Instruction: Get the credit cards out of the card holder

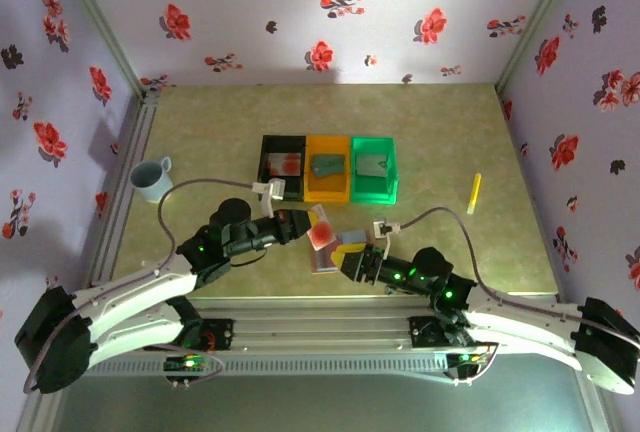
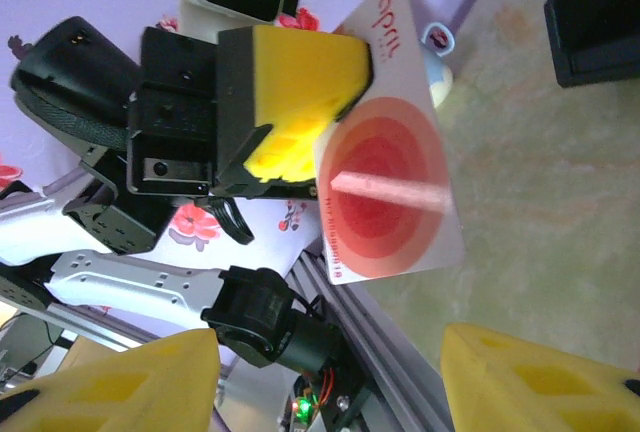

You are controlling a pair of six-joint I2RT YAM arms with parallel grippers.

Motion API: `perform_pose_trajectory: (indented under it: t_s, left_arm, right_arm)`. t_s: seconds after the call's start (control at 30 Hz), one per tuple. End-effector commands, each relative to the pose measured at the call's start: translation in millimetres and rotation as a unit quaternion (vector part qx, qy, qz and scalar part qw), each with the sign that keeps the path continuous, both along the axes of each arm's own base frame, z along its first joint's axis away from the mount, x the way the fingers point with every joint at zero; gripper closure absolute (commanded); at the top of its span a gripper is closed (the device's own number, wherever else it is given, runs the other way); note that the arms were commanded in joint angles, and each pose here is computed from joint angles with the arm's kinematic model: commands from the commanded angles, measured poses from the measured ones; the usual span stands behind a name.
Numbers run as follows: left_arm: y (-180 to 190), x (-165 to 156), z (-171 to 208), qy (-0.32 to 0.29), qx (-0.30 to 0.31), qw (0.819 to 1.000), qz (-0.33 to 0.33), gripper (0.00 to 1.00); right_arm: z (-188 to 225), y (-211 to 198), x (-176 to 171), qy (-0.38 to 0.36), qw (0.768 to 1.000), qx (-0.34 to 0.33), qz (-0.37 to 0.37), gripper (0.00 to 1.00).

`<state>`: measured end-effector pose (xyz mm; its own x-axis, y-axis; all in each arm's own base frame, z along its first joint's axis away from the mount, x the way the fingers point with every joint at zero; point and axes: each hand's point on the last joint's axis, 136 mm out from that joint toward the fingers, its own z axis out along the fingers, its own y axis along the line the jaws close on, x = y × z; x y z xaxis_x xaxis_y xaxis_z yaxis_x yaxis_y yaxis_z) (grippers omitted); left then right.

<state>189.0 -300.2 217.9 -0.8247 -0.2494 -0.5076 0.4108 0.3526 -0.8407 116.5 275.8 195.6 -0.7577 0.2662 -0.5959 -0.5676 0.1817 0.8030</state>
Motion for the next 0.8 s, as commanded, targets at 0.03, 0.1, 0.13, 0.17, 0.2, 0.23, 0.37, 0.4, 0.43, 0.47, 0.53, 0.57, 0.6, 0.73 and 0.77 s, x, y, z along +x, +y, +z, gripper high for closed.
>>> perform_pose_trajectory:
  t_s: [0.03, 0.1, 0.13, 0.17, 0.2, 0.23, 0.37, 0.4, 0.43, 0.47, 0.53, 0.57, 0.6, 0.73, 0.77]
  left_arm:
    - [1.4, 2.2, 20.2, -0.008, -0.051, 0.999, 0.013, 1.00]
    - [1.9, 1.7, 22.5, -0.008, -0.060, 0.998, 0.014, 1.00]
    - [2.3, 2.0, 23.0, -0.008, -0.062, 0.998, 0.015, 1.00]
    - [2.4, 1.7, 23.8, -0.008, -0.066, 0.998, 0.015, 1.00]
    - [2.8, 1.9, 24.4, -0.008, -0.069, 0.997, 0.016, 1.00]
    - [2.7, 1.7, 25.4, -0.007, -0.072, 0.997, 0.015, 1.00]
    - [2.7, 0.4, 30.1, -0.006, -0.087, 0.996, 0.015, 1.00]
    - [2.9, 0.2, 29.9, -0.006, -0.087, 0.996, 0.015, 1.00]
    - [3.2, 0.1, 30.1, -0.006, -0.088, 0.996, 0.015, 1.00]
    - [3.6, -0.3, 30.7, -0.006, -0.089, 0.996, 0.015, 1.00]
    - [4.5, -1.0, 29.0, -0.006, -0.090, 0.996, 0.016, 1.00]
    - [5.0, -1.3, 29.2, -0.005, -0.092, 0.996, 0.017, 1.00]
    - [5.5, -1.3, 29.1, -0.005, -0.093, 0.995, 0.018, 1.00]
    - [5.8, -2.0, 27.6, -0.005, -0.094, 0.995, 0.019, 1.00]
    - [6.0, -2.0, 28.0, -0.006, -0.095, 0.995, 0.019, 1.00]
  right_arm:
    - [15.5, -1.4, 7.8, -0.039, 0.998, 0.022, -0.034, 0.41]
    - [16.8, -0.1, 9.7, -0.041, 0.998, 0.024, -0.038, 0.42]
    - [18.2, 1.0, 9.7, -0.043, 0.998, 0.025, -0.037, 0.42]
    - [18.7, 2.0, 10.4, -0.044, 0.998, 0.025, -0.038, 0.43]
    - [21.0, 3.5, 10.7, -0.046, 0.998, 0.027, -0.037, 0.43]
    - [22.5, 4.5, 11.1, -0.048, 0.998, 0.028, -0.037, 0.44]
    - [27.5, 9.5, 13.9, -0.052, 0.997, 0.032, -0.040, 0.48]
    - [28.6, 9.7, 15.2, -0.053, 0.997, 0.035, -0.043, 0.48]
    - [30.4, 10.2, 16.6, -0.054, 0.997, 0.039, -0.046, 0.49]
    - [33.2, 10.5, 16.9, -0.056, 0.996, 0.044, -0.046, 0.50]
    - [37.4, 12.3, 17.7, -0.059, 0.996, 0.048, -0.046, 0.52]
    - [39.2, 13.9, 17.4, -0.060, 0.996, 0.050, -0.044, 0.53]
    - [40.9, 15.1, 17.2, -0.062, 0.996, 0.051, -0.043, 0.53]
    - [46.2, 19.1, 19.6, -0.065, 0.995, 0.057, -0.044, 0.56]
    - [47.6, 20.1, 20.7, -0.065, 0.995, 0.059, -0.045, 0.57]
